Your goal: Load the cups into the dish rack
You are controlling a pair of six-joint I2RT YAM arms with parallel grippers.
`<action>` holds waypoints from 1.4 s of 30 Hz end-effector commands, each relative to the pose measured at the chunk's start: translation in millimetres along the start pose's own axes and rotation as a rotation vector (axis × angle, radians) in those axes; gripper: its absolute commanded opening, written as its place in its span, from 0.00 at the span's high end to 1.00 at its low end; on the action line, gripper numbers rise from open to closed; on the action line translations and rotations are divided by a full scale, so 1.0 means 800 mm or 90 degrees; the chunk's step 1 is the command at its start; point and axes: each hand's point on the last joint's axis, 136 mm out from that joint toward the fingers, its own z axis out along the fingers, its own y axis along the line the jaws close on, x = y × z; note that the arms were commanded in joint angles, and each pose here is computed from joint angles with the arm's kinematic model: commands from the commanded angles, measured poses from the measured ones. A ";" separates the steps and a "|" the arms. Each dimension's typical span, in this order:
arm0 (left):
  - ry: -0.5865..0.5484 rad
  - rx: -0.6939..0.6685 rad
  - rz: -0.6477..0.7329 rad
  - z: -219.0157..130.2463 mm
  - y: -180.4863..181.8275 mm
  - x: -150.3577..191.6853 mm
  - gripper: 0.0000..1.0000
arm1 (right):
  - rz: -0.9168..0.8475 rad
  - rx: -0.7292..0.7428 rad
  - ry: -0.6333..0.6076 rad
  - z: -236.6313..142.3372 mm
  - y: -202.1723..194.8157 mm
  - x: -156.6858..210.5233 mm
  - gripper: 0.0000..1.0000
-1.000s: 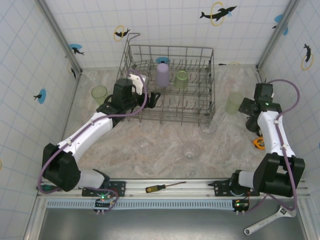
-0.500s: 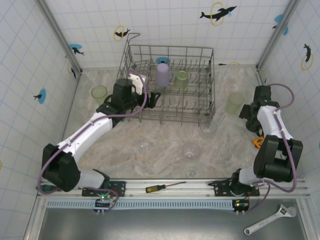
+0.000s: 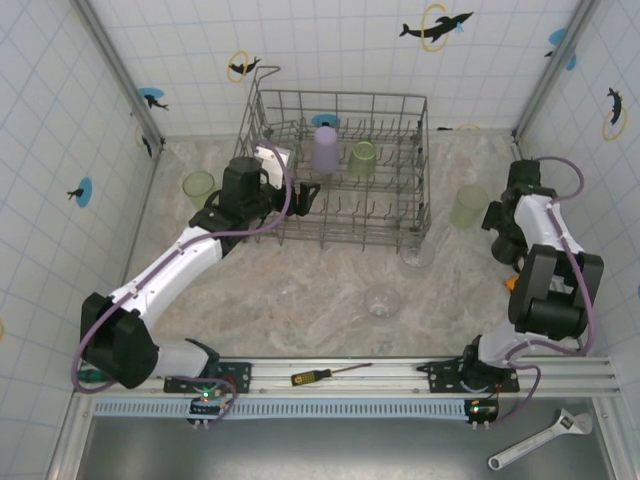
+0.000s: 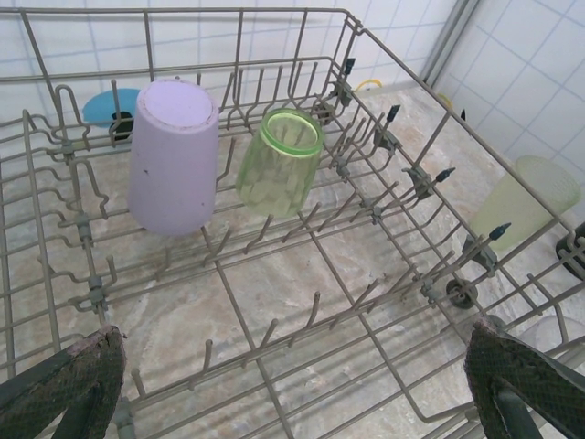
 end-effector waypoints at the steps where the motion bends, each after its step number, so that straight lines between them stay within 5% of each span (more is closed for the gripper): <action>1: -0.022 0.019 0.001 -0.008 -0.011 -0.014 0.02 | -0.011 -0.001 0.018 0.004 0.001 -0.005 0.37; 11: -0.022 0.024 0.002 -0.008 -0.014 -0.014 0.02 | -0.023 0.009 0.048 0.016 -0.001 -0.007 0.77; 19: -0.024 0.024 0.002 -0.009 -0.014 -0.015 0.02 | -0.018 0.012 0.063 0.026 -0.002 -0.001 0.99; 27: -0.025 0.030 0.001 -0.010 -0.017 -0.016 0.03 | -0.016 0.049 0.067 0.012 -0.017 -0.005 1.00; 42: -0.032 0.034 -0.001 -0.013 -0.019 -0.019 0.02 | 0.038 0.004 -0.122 -0.125 -0.020 -0.104 1.00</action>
